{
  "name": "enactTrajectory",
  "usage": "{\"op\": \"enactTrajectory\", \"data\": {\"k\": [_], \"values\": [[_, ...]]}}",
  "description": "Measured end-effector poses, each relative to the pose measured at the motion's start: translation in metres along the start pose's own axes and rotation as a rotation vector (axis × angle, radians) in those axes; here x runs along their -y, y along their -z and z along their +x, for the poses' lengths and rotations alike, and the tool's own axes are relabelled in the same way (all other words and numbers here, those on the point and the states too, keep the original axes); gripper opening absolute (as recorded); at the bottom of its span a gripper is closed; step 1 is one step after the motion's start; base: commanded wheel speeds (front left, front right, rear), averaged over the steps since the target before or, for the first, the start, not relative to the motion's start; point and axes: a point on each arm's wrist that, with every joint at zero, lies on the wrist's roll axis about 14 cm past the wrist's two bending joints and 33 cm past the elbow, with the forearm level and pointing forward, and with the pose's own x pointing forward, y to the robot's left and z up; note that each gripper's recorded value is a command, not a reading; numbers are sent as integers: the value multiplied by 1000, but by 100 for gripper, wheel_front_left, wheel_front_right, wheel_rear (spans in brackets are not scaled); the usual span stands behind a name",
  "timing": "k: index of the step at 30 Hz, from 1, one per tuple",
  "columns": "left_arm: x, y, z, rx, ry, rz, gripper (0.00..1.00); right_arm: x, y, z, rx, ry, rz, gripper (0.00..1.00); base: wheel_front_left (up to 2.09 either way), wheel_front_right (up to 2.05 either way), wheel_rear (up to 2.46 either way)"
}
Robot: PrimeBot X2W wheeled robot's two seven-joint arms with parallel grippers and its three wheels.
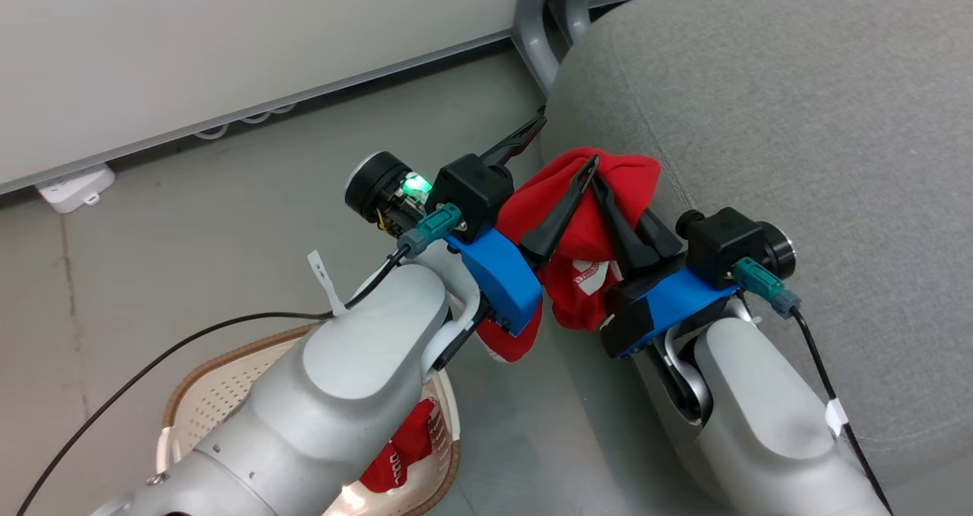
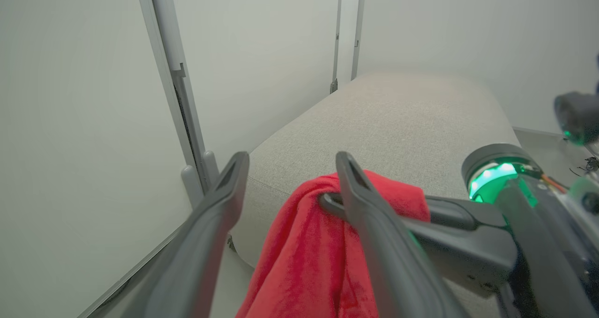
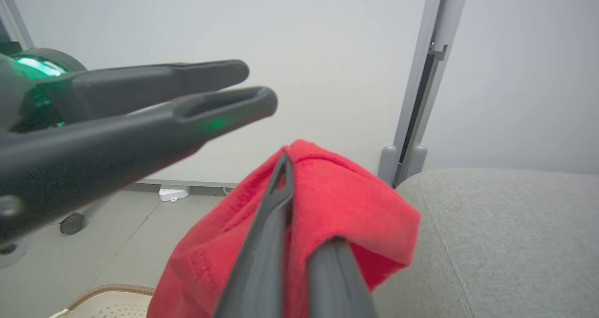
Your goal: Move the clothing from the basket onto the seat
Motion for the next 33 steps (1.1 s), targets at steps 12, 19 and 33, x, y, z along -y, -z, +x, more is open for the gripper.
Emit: {"op": "enactTrajectory", "data": {"k": [12,19,33], "values": [[53,24,32,-13,182,-53,100,101,6,-61,-14,319,-15,0,0,0,0],[77,35,39,-28,262,-71,100,131,8,-91,-23,434,-22,0,0,0,0],[90,48,44,-39,306,-103,100,142,1,-92,-4,473,-40,0,0,0,0]]}}
